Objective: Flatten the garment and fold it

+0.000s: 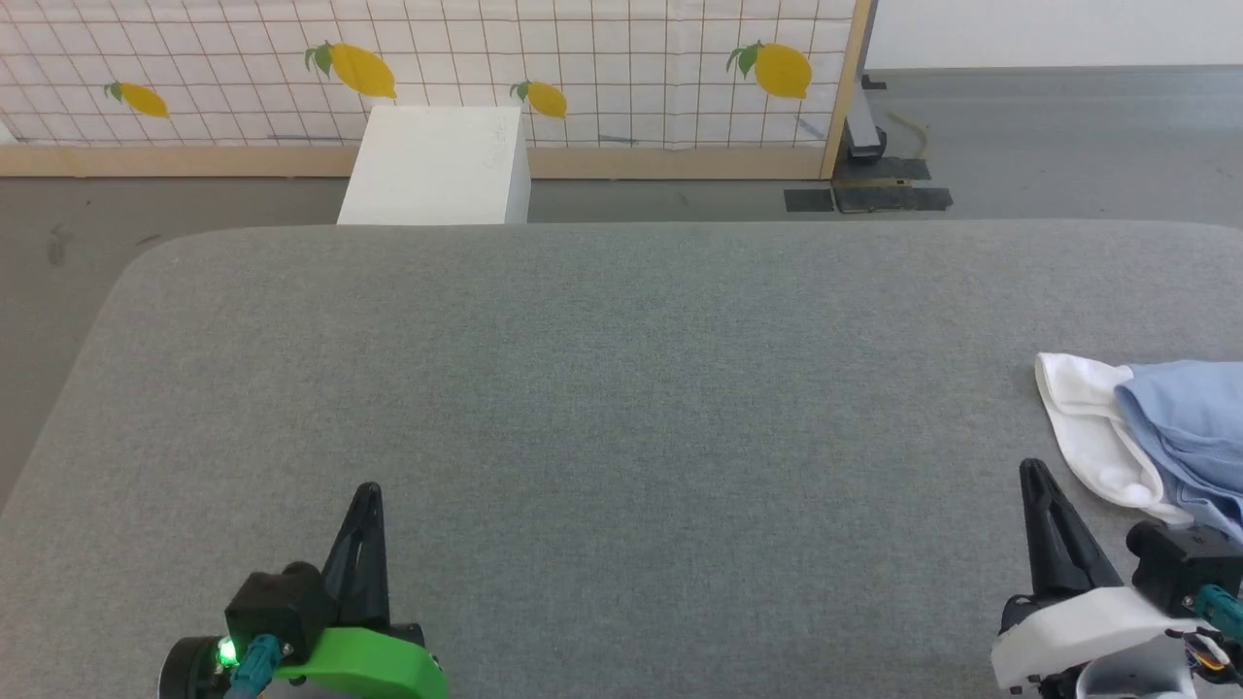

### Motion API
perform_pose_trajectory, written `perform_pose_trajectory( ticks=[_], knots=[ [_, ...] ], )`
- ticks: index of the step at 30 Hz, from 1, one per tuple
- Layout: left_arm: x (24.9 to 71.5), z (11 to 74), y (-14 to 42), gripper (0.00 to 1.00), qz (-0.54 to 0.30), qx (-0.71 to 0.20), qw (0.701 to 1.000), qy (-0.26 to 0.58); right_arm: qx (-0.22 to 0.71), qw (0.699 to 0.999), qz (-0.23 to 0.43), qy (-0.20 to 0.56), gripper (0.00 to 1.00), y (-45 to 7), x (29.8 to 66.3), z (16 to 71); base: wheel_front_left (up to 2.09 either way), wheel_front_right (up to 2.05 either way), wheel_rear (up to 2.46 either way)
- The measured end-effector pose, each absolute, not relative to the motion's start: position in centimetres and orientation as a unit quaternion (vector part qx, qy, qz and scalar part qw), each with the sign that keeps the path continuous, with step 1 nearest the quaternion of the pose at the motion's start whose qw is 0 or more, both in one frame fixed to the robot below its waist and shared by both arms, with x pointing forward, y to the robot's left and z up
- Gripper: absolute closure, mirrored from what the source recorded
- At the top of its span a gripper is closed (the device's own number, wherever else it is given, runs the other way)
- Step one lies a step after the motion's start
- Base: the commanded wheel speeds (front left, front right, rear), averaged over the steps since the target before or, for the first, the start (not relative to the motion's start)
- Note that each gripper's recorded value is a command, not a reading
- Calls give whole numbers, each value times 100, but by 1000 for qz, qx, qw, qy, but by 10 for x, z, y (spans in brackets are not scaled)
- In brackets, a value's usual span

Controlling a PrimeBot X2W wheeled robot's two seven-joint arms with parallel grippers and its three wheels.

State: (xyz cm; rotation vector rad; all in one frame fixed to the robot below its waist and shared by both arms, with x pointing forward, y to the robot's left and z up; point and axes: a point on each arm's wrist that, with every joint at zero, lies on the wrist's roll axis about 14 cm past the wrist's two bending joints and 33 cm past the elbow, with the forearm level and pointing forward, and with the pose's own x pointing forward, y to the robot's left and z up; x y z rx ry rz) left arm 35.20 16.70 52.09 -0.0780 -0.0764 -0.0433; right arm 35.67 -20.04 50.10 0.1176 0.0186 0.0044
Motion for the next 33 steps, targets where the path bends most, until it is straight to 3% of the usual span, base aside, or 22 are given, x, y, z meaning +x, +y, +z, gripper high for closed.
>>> perform_pose_trajectory(
  ticks=[33],
  knots=[
    [359,521,170,100,-16,-13,1000,-20,29,999,29,10,100,-184,362,509,0,0,0]
  ],
)
